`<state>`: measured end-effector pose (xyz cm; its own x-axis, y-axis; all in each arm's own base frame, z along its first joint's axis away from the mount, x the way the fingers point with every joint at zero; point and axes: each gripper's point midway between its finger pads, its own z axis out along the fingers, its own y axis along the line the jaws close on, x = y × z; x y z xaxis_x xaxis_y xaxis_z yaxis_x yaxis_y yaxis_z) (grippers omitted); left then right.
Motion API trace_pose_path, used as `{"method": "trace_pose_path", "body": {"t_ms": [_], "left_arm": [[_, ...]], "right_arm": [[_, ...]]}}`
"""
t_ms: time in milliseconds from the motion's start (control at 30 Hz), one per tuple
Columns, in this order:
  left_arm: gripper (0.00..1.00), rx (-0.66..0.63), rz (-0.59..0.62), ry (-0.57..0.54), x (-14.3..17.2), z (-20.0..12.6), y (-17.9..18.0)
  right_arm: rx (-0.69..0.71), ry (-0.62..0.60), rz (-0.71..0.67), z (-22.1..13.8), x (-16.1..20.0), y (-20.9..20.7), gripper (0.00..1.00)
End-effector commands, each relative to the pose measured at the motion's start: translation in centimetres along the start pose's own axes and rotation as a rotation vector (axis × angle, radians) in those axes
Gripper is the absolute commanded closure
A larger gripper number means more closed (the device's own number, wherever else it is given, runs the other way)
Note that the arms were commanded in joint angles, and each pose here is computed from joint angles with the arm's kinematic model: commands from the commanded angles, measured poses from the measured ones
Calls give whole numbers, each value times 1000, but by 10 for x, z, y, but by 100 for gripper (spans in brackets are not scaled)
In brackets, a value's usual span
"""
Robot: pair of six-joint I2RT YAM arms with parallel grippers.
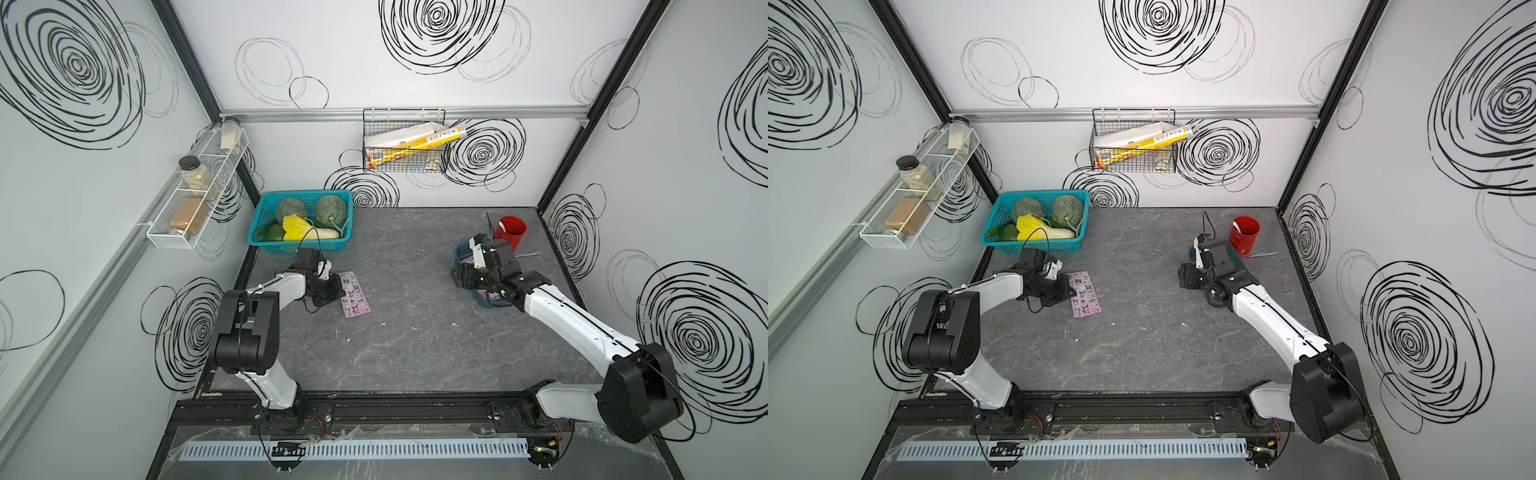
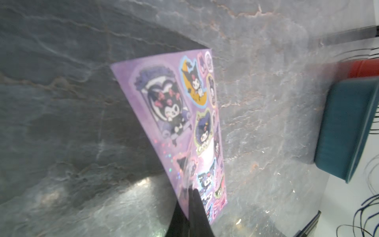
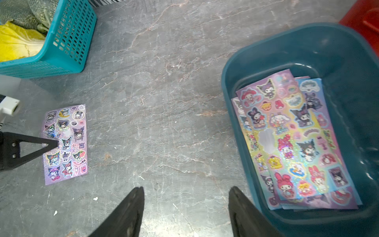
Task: Take the stickers out of the storage box
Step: Place the sticker at the center of the board.
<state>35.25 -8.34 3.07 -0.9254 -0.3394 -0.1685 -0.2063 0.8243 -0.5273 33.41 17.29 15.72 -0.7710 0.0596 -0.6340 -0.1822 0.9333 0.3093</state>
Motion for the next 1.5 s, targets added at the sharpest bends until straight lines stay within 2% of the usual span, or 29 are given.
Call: {"method": "trace_pose_path", "body": {"t_ms": [0,167,300,467,500,533,600,733,867,933,967,1000,1200,1467], "left_arm": [[94,-109,15,27,-6,4,18],[79,-236,6,36,-18,-5,44],[75,-276,-7,21,-29,-16,60],[64,-303,16,-1,-40,-26,60],[51,-297,29,-8,-42,-28,58],[43,-293,42,-17,-44,-31,54],[39,-342,44,-51,-51,-42,58],[40,-319,52,-158,-59,-65,47],[39,-201,64,-270,-58,-92,25],[39,-164,79,-306,-56,-102,16],[39,-142,92,-321,-53,-106,12],[40,-131,99,-335,-50,-110,10],[40,-122,127,-446,-49,-134,1],[40,-102,127,-472,-51,-142,-1]], "right_arm": [[-79,9,-15,9,5,33,31],[-160,63,-71,23,26,79,30],[-222,101,-126,37,43,118,30],[-315,176,-156,60,67,172,30],[-341,192,-165,65,72,183,30],[-369,213,-165,71,78,194,29],[-416,238,-165,81,88,212,29],[-463,284,-170,104,102,241,29],[-523,339,-161,127,119,269,29],[-520,362,-158,140,126,276,20],[-516,369,-159,145,128,279,7],[-507,372,-164,151,129,280,0],[-489,397,-144,173,140,284,2],[-553,427,-147,185,155,328,5]]}}
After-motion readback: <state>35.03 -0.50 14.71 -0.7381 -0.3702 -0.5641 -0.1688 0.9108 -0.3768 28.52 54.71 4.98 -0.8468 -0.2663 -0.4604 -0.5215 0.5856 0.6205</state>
